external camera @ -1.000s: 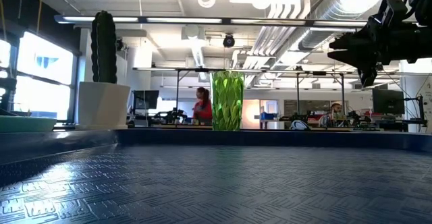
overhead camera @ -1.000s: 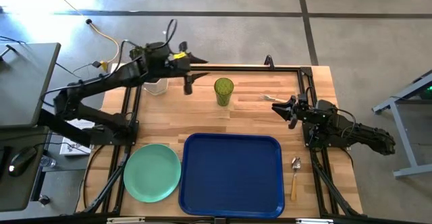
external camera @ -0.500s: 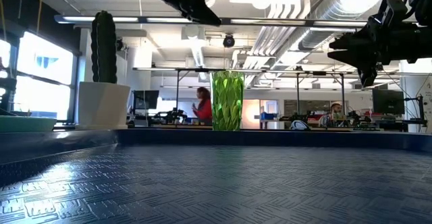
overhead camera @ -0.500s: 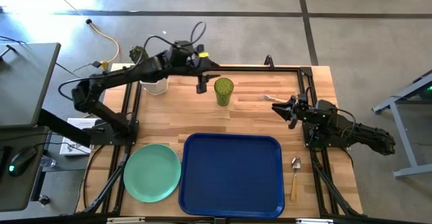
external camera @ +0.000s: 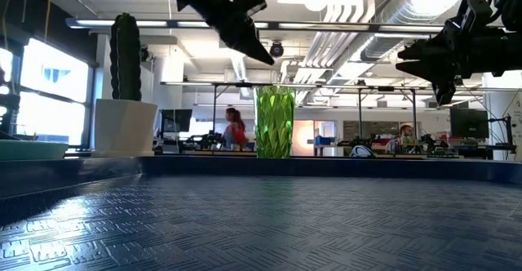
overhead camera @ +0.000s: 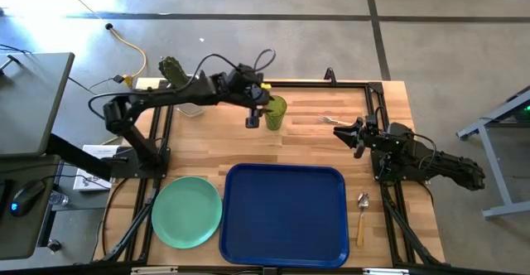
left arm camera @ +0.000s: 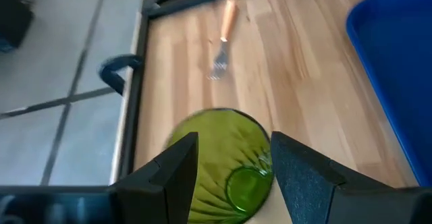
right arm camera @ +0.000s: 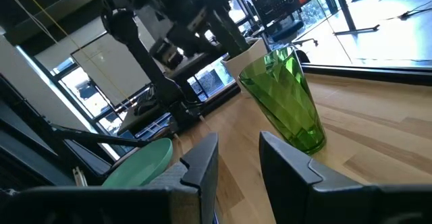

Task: Pick and place plate/cup/fork/spoon on tray
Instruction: Put the green glass on the blue tray

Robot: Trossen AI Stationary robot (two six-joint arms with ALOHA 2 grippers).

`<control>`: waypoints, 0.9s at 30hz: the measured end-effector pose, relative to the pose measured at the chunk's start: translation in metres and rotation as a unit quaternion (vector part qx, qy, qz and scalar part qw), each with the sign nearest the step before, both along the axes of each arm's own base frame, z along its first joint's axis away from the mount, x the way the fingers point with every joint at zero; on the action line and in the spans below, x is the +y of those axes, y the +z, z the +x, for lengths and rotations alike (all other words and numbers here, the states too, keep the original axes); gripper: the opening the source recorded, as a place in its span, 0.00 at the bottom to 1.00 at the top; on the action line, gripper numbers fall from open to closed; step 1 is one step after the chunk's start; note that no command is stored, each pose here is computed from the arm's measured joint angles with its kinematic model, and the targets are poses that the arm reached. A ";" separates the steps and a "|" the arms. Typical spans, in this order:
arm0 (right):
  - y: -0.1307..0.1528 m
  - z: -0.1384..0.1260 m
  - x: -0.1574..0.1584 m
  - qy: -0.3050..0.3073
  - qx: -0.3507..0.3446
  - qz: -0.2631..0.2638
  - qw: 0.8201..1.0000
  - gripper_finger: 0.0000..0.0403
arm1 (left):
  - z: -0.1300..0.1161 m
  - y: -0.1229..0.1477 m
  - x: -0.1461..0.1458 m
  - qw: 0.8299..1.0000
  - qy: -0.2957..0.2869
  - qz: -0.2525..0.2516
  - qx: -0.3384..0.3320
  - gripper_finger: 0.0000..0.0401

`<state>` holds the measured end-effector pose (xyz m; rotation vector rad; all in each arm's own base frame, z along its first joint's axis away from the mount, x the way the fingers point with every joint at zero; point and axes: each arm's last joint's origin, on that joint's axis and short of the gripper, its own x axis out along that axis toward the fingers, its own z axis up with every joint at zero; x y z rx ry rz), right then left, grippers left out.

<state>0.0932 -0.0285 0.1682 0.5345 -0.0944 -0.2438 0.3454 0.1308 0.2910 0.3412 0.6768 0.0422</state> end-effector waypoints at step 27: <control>0.000 0.000 0.000 0.000 0.000 0.000 1.000 0.24 | 0.016 -0.036 -0.011 0.997 -0.006 -0.020 0.072 0.43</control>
